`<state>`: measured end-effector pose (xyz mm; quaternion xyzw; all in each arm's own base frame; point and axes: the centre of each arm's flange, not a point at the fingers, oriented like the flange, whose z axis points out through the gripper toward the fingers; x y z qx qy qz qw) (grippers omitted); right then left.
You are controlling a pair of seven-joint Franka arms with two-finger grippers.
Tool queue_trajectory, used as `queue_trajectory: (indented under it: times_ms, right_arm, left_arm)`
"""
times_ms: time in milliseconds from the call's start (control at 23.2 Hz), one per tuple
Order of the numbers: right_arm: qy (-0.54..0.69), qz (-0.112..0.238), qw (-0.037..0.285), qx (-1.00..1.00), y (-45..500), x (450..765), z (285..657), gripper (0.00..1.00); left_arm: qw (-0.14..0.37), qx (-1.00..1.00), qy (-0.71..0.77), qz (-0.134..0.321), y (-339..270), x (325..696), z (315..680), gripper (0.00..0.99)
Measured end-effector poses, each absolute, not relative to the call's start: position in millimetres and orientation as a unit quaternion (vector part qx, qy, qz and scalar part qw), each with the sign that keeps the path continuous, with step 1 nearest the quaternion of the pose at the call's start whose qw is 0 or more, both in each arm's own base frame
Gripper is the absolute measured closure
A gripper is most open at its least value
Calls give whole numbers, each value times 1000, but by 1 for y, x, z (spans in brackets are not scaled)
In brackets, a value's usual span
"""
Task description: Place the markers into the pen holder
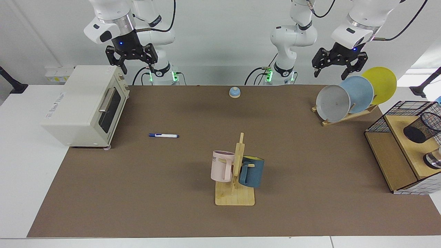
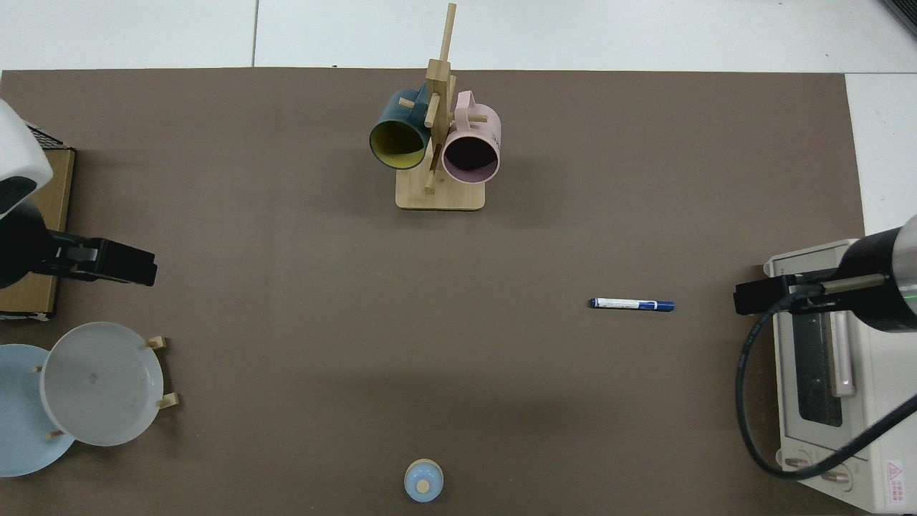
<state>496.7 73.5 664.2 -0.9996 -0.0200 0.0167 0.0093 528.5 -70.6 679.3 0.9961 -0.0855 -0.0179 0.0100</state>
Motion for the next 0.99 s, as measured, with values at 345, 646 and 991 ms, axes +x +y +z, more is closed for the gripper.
queue_trajectory:
  times_ms: [345, 646, 991]
  right_arm:
    - [-19, 16, 9, -1000, 73, 496, 665, 0]
    - [-18, 17, 9, -1000, 72, 496, 665, 0]
    - [-4, 23, 9, -1000, 70, 495, 659, 0]
  left_arm:
    - [10, 996, -87, -18, -72, 528, 679, 0]
    - [10, 996, -87, -18, -72, 528, 679, 0]
    - [10, 996, -88, -18, -73, 528, 679, 0]
